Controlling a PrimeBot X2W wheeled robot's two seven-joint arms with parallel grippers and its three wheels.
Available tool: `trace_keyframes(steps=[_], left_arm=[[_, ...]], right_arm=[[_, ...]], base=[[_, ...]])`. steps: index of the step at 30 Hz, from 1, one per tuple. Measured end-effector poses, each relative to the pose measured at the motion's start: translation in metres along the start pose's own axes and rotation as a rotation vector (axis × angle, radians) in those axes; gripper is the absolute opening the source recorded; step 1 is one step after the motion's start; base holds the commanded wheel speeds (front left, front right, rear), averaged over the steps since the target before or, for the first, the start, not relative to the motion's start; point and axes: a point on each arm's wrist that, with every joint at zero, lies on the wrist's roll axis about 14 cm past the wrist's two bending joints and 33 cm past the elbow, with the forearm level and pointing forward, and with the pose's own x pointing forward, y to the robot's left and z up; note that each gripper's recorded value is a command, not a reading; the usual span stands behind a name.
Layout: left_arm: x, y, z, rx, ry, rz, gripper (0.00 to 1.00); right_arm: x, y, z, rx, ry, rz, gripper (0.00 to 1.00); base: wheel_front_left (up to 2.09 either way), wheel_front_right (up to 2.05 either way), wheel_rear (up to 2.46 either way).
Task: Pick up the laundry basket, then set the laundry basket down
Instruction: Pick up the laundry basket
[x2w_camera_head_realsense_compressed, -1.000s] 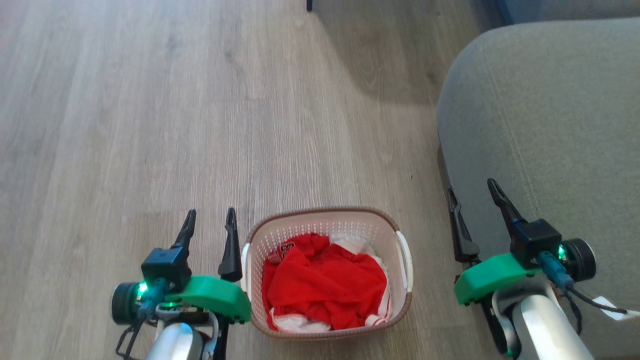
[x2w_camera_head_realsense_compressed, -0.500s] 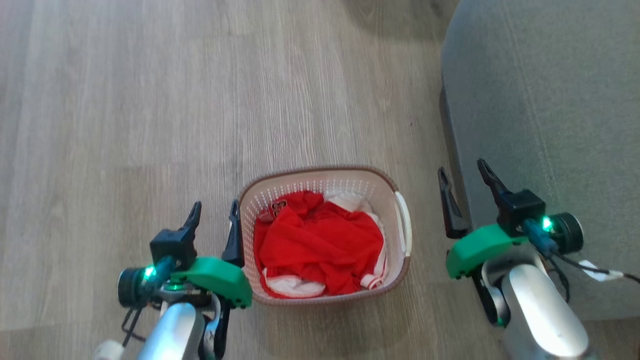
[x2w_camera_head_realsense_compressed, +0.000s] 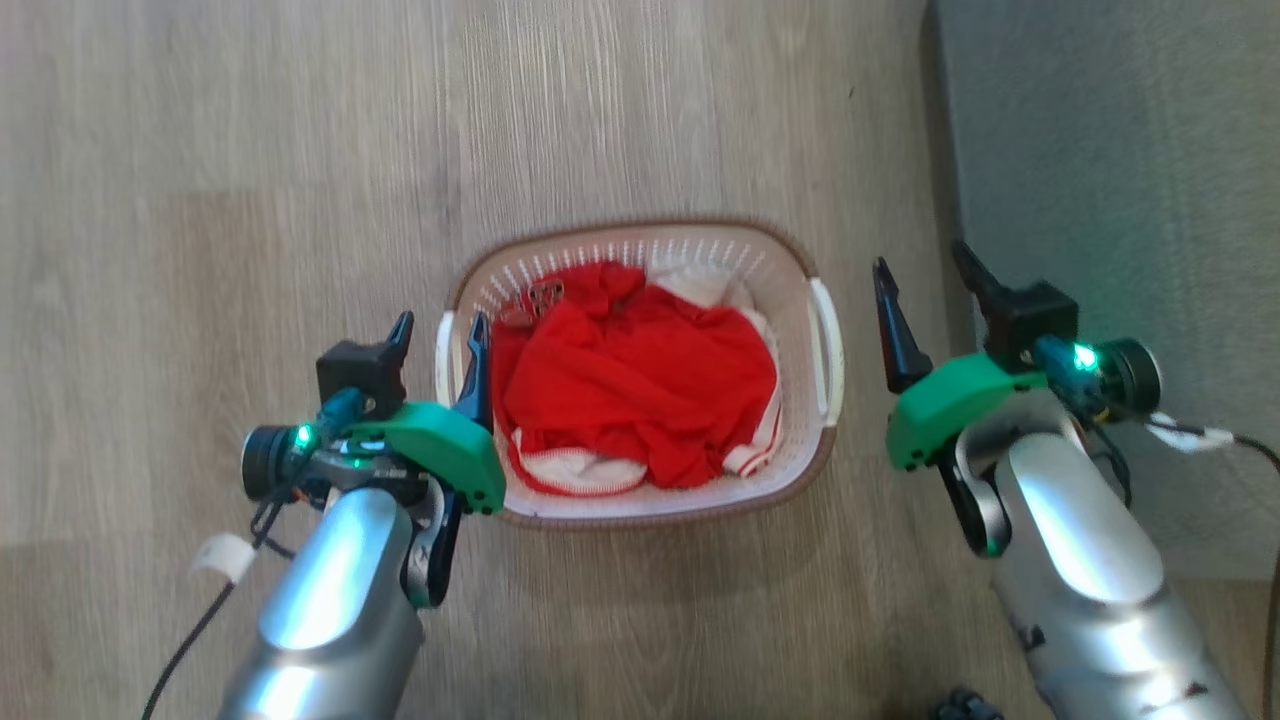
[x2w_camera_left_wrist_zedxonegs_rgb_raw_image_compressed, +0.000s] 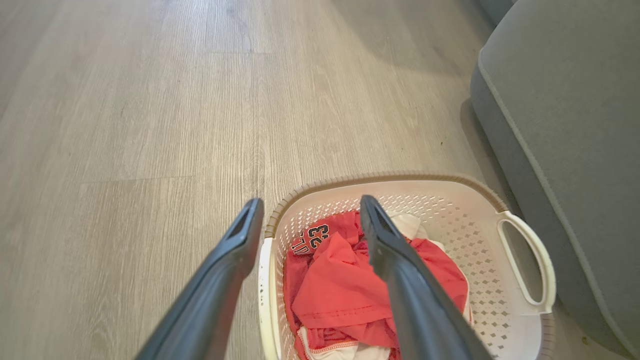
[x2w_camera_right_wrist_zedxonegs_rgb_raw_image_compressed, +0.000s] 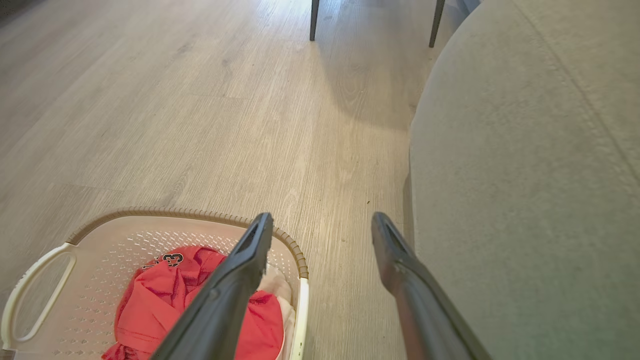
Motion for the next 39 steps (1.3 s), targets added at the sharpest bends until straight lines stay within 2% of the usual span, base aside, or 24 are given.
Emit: trace_keyframes(steps=[12,23,27,37,39], left_arm=[[0.029,0.022,-0.065,-0.045,0.21,0.029,1.0],[0.039,0.024,-0.11,-0.035,0.372,-0.011,1.0],[0.041,0.026,-0.122,0.014,0.419,-0.022,1.0],[0.045,0.03,-0.146,-0.027,0.528,-0.02,1.0],[0.046,0.028,-0.149,-0.022,0.548,-0.036,1.0]], right_arm=[[0.026,-0.003,-0.084,0.042,0.241,0.018,1.0],[0.04,-0.007,-0.133,0.069,0.402,0.023,1.0],[0.042,-0.002,-0.149,0.092,0.466,0.036,1.0],[0.05,-0.003,-0.177,0.088,0.565,0.047,1.0],[0.052,-0.005,-0.182,0.12,0.584,0.027,1.0]], base=[[0.0,0.0,0.0],[0.0,0.0,0.0],[0.0,0.0,0.0],[0.0,0.0,0.0],[0.0,0.0,0.0]])
